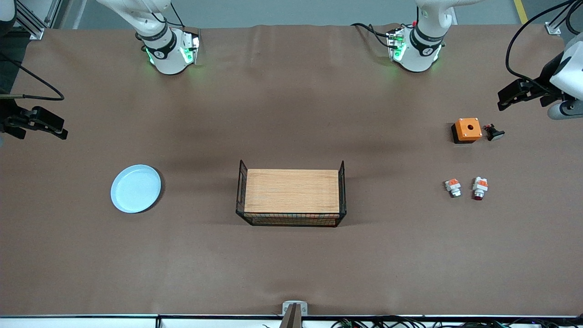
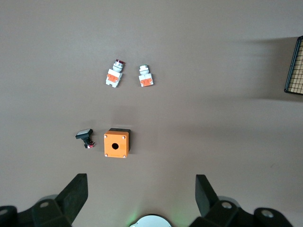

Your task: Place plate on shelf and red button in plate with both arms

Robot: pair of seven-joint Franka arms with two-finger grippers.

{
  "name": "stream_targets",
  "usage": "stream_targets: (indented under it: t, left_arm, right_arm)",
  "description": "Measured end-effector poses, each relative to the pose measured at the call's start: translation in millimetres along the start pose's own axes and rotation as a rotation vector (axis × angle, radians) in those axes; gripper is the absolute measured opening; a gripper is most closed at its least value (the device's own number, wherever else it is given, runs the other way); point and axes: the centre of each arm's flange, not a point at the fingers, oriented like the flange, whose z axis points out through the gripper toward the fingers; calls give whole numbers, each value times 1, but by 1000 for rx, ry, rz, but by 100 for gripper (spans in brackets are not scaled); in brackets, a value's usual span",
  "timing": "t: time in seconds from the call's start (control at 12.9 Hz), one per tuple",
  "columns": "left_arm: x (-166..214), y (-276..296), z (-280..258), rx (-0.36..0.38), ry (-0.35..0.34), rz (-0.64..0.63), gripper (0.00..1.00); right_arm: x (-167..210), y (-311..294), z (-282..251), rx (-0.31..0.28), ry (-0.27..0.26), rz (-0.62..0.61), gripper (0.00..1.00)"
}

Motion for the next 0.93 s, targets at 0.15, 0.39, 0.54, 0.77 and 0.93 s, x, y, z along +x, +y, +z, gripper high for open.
stream_targets:
  t: [0.15,0.39,0.54,0.77,0.93]
  left_arm:
    - [-1,0,-1,0,-4,0,100]
    - [0,-4,-1,-1,-6,-8,100]
    - [6,-10,5,-4,-18,-16,100]
    - [41,-32,46,-19,-43,-57,100]
    - [70,-64,85,-35,-26,-101,100]
  right_arm:
    - [0,0,0,-1,0,0,100]
    - [0,4,-1,-2,2,7,100]
    - [0,4,-1,-1,2,8,100]
    - [0,5,-1,-1,1,11,100]
    - [0,6,0,-1,-3,12,100]
